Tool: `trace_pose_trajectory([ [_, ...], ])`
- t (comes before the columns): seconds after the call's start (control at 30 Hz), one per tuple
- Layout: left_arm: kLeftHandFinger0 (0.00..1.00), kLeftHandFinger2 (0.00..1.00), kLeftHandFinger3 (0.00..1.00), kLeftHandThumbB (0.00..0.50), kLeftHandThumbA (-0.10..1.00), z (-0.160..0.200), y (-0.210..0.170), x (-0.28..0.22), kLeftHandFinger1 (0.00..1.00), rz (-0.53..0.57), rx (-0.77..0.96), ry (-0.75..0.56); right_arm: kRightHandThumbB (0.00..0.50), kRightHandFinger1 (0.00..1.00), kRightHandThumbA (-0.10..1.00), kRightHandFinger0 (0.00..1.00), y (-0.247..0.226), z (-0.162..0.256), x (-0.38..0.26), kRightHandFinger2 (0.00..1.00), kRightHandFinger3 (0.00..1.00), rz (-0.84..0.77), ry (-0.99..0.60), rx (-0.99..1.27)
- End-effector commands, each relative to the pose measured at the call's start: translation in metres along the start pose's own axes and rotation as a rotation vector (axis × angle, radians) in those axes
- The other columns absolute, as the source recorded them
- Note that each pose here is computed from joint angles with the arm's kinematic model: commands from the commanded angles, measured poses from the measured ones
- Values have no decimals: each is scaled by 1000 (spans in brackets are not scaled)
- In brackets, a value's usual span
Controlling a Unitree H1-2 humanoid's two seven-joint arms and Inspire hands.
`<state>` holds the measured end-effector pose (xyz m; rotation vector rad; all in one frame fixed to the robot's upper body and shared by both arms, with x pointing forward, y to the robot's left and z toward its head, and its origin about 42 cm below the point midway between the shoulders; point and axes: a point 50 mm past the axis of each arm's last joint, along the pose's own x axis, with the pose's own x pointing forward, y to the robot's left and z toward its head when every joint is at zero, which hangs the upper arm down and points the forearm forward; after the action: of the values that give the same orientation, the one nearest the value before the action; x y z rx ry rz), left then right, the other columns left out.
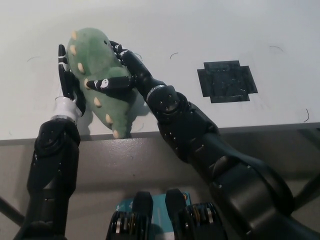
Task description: Use both hands to pick up a dinasour on the right side and move it to the left side
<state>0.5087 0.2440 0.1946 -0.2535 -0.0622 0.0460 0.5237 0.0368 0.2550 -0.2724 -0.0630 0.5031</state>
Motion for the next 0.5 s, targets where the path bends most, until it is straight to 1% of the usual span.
trace_pose_trajectory([
  [0.0, 1000, 1000, 1000, 101, 1000, 40, -36, 20, 1000, -93, -12, -131, 13, 1000, 1000, 1000, 15, 39, 10, 1000, 1000, 72, -85, -32],
  [0.03, 1000, 1000, 1000, 89, 1000, 40, -37, 20, 1000, -95, -5, -138, 32, 1000, 1000, 1000, 15, 38, 10, 1000, 1000, 72, -85, -32],
  [0.07, 1000, 1000, 1000, 98, 1000, 41, -37, 22, 1000, -102, -3, -141, 32, 1000, 1000, 1000, 13, 41, 10, 1000, 1000, 69, -90, -35],
  [0.13, 1000, 1000, 1000, 106, 1000, 42, -38, 22, 1000, -96, 2, -148, 23, 1000, 1000, 1000, 13, 42, 10, 1000, 1000, 64, -93, -27],
  [0.17, 1000, 1000, 1000, 105, 1000, 42, -38, 22, 1000, -98, 0, -149, 23, 1000, 1000, 1000, 13, 42, 10, 1000, 1000, 64, -92, -25],
  [0.2, 1000, 1000, 1000, 89, 1000, 41, -38, 21, 1000, -96, -10, -153, 17, 1000, 1000, 1000, 14, 41, 10, 1000, 1000, 68, -91, -30],
  [0.23, 1000, 1000, 1000, 100, 1000, 42, -38, 21, 1000, -99, -7, -148, 14, 1000, 1000, 1000, 13, 42, 10, 1000, 1000, 69, -88, -28],
  [0.3, 1000, 1000, 1000, 94, 1000, 41, -39, 22, 1000, -100, -2, -154, 25, 1000, 1000, 1000, 12, 42, 10, 1000, 1000, 64, -86, -38],
  [0.33, 1000, 1000, 1000, 101, 1000, 41, -39, 22, 1000, -99, -1, -150, 24, 1000, 1000, 1000, 12, 42, 10, 1000, 1000, 65, -90, -42],
  [0.4, 1000, 1000, 1000, 92, 1000, 41, -40, 22, 1000, -102, -1, -153, 11, 1000, 1000, 1000, 11, 41, 10, 1000, 1000, 64, -98, -38],
  [0.43, 1000, 1000, 1000, 106, 1000, 40, -40, 23, 1000, -97, -3, -143, 12, 1000, 1000, 1000, 11, 40, 10, 1000, 1000, 63, -93, -34],
  [0.47, 1000, 1000, 1000, 110, 1000, 40, -40, 22, 1000, -97, -1, -143, 9, 1000, 1000, 1000, 10, 40, 10, 1000, 1000, 63, -90, -28],
])
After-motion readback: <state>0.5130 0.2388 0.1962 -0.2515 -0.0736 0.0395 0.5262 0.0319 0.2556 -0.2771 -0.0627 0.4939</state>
